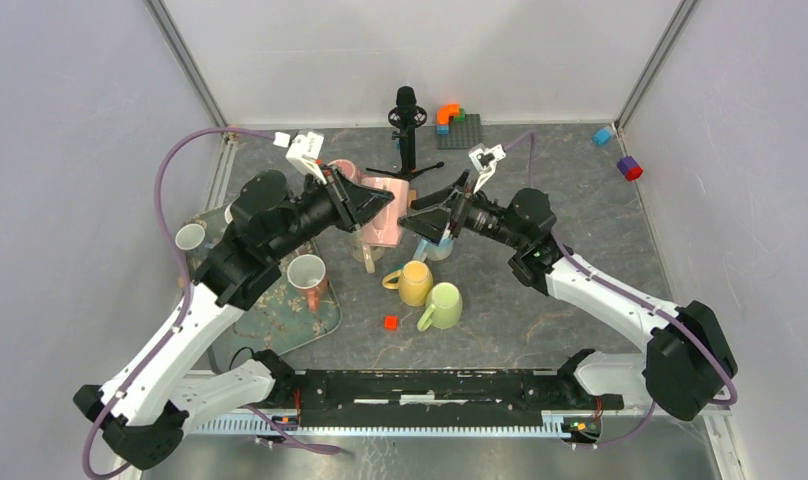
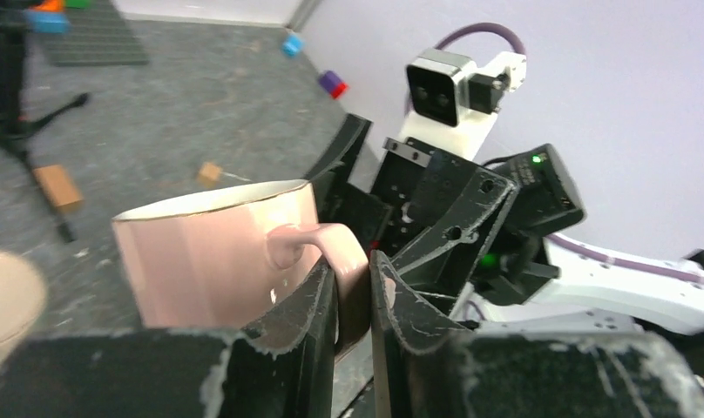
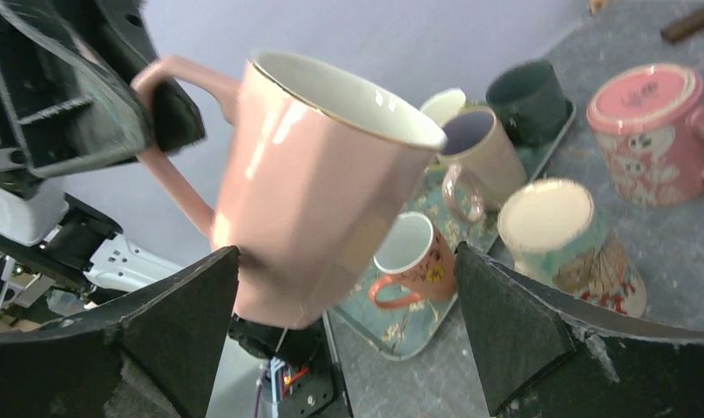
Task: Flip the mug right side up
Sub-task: Place the cup on the tray.
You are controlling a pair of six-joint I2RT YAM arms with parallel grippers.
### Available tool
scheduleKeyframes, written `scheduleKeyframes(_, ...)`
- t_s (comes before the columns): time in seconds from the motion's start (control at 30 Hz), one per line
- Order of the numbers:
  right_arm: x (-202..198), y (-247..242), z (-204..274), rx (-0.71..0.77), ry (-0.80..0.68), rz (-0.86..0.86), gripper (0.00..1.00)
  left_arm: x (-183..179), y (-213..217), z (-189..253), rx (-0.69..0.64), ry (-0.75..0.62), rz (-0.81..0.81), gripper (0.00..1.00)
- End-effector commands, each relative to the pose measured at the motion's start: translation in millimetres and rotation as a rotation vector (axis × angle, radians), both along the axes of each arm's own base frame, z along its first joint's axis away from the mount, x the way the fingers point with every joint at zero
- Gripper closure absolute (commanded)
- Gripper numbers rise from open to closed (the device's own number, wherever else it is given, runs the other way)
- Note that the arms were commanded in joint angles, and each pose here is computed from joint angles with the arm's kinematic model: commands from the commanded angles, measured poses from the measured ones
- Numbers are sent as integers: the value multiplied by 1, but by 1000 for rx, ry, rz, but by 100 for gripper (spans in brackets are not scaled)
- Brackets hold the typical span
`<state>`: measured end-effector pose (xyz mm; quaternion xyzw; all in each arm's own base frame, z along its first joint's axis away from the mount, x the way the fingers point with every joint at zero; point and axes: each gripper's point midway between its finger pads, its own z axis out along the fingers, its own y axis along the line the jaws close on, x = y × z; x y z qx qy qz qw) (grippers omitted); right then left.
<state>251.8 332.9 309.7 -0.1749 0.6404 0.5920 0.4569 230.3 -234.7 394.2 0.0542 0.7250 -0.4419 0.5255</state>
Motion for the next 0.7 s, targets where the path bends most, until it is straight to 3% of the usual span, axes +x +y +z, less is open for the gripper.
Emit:
scheduleKeyframes(0.0, -6, -12, 40, 147, -140, 18, 2, -31, -26, 90, -268, -188, -235, 98)
scheduleKeyframes(0.2, -6, -49, 53, 297, -176, 10, 2, -36, -41, 109, -324, -198, -333, 98)
scheduleKeyframes(0.67, -28, -58, 65, 401, -201, 106, 2, -30, -65, 110, -386, -166, -440, 98)
